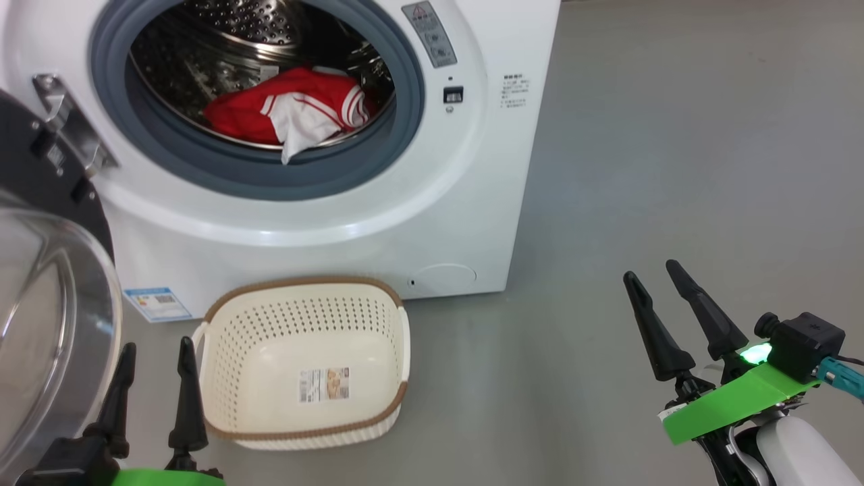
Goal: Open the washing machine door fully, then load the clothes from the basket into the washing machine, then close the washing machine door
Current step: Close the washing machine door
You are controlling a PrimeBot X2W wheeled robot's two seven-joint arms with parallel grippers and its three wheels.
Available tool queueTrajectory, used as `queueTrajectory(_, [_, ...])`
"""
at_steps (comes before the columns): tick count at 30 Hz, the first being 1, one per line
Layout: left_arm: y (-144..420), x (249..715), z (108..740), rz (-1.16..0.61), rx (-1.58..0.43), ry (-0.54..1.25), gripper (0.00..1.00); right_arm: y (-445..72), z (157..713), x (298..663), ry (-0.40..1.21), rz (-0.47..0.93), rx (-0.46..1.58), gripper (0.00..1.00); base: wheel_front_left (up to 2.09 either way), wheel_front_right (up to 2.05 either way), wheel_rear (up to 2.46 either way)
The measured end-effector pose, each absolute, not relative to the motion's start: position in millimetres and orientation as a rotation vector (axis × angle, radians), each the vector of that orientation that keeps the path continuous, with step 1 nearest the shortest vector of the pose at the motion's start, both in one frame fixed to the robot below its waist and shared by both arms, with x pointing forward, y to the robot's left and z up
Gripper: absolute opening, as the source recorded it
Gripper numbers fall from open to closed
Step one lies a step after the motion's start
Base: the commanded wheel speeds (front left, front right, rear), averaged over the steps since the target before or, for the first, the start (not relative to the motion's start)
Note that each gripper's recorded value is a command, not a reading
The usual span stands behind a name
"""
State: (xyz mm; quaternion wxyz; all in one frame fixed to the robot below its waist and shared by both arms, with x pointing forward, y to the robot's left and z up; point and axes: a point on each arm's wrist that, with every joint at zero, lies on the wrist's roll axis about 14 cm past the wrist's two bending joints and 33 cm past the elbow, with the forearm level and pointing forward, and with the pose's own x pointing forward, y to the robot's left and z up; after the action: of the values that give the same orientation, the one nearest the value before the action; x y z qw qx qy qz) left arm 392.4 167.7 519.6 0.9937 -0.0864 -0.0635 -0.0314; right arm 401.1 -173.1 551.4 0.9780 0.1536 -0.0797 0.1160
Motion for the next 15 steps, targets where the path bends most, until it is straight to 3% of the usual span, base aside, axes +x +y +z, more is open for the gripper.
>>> queueTrajectory(7, [167.0, 391.3, 521.6, -0.069, -0.174, -0.133, 1.00, -173.7, 552.3, 400.4, -0.163, 0.234, 0.306, 1.00, -1.05, 1.05, 0.00])
queueTrajectory(15, [167.4, 391.2, 520.4, -0.068, -0.174, -0.130, 1.00, -173.6, 551.3, 400.9, -0.159, 0.235, 0.305, 1.00, -0.15, 0.15, 0.00])
